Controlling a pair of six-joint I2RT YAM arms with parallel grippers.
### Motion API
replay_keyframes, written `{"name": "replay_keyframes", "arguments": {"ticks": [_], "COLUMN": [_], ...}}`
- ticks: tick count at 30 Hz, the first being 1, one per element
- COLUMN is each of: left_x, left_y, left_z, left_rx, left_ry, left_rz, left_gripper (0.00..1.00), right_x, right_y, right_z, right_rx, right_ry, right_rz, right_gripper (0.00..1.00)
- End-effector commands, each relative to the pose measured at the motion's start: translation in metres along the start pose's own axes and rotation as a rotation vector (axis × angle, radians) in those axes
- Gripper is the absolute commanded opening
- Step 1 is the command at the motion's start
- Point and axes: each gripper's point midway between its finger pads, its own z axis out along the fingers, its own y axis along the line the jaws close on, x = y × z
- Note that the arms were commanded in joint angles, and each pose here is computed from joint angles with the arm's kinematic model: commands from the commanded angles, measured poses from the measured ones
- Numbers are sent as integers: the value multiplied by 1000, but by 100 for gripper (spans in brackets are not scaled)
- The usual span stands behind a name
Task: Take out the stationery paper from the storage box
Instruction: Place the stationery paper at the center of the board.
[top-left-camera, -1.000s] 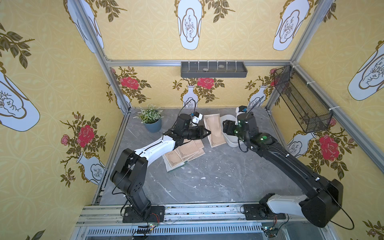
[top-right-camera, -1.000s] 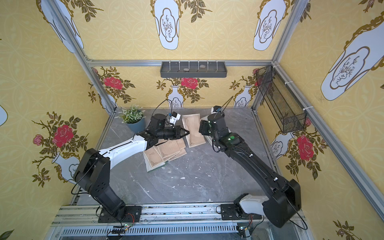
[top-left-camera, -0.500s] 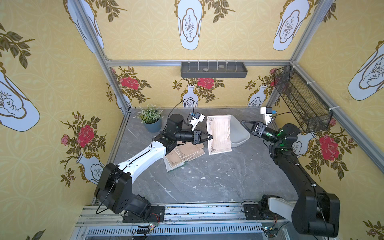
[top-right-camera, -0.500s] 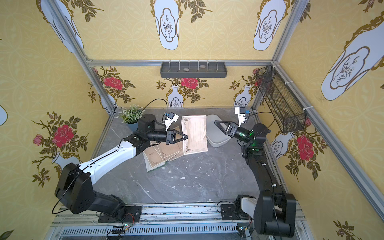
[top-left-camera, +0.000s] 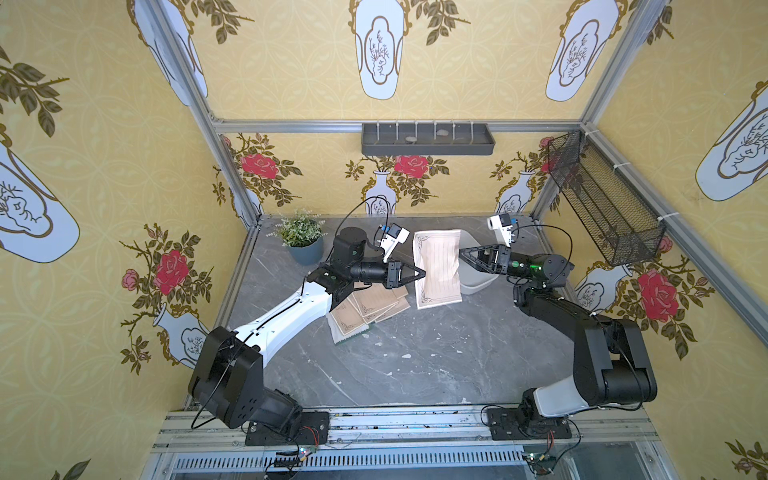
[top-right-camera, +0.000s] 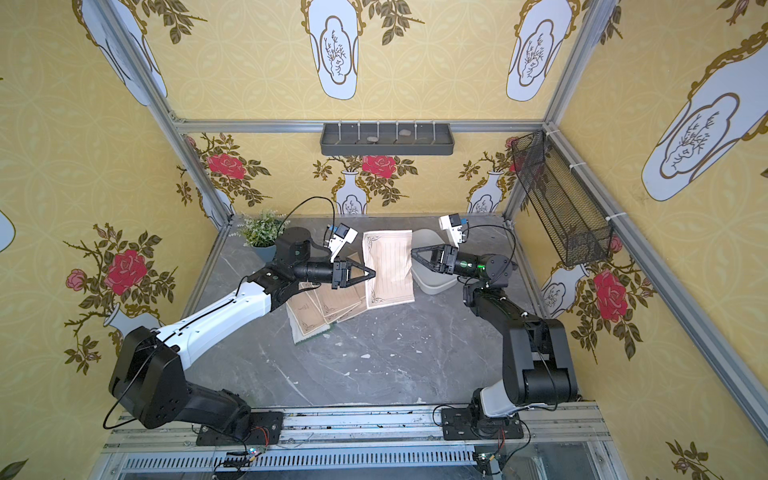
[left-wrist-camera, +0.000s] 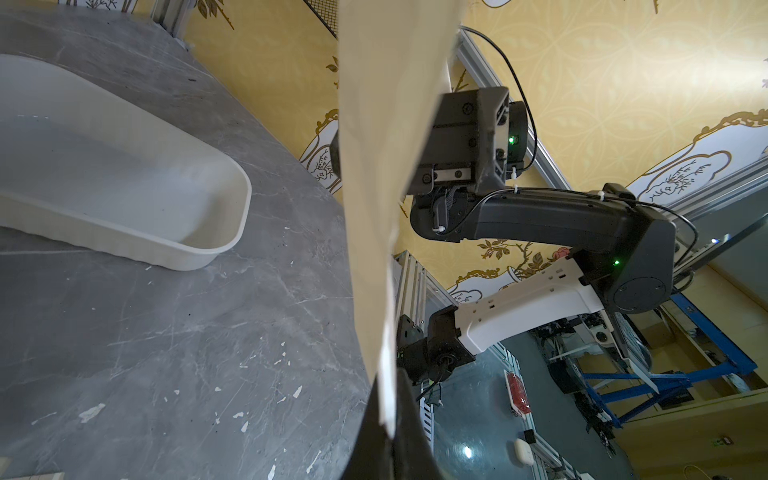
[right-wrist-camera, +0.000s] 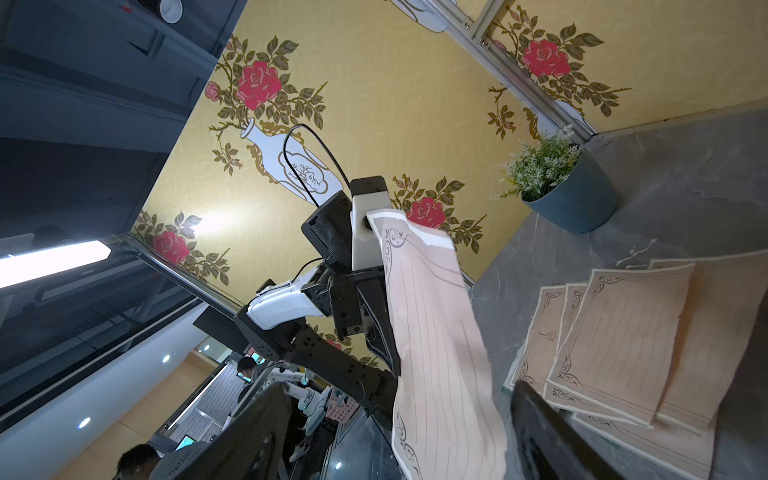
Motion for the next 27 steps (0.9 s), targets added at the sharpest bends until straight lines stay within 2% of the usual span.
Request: {"name": "replay_keyframes", "arguments": {"ticks": [1,4,8,9,10,13,14,19,20,22,23,24,27], "left_x": [-2,-1,-1,-1,0,1,1,3,4,5,5,6,7], "left_y": [0,0,2,2,3,6,6,8,8,9,9,10,11], "left_z": [0,0,0,0,0,1,1,0,0,-1,-2,-2,-4], "left_rx": [1,-3,-11,-12,-14,-17,-17,-29,-32,-43,-48,-53,-61], "left_ry": [-3,-2,-1,-1,0,3,4,5,7,8,7,8,6], "left_rz": [5,7,5,3,1,-5,-6,-6,-8,-5,-1,-3,-2], "left_gripper": [0,0,0,0,0,0,0,0,0,0,0,0,0], "right_x": [7,14,20,22,22,20,18,18,19,20,21,22,25], "right_y": [-10,-16,-20,-19,-19,-16,-17,-13,-13,-11,-10,-11,-10], "right_z": [8,18,33,35,38,36,34,33,33,33,33,34,33], "right_rx": [17,33,84,98,116,141,152,151,145,133,133,132,130], "right_ry": [33,60,96,105,108,92,80,74,81,89,89,91,94], "right_rz": [-25,-19,-32,-41,-48,-66,-68,-75,-72,-68,-67,-64,-56], "right_gripper": [82,80,60,53,41,1,0,0,8,39,47,50,51]}}
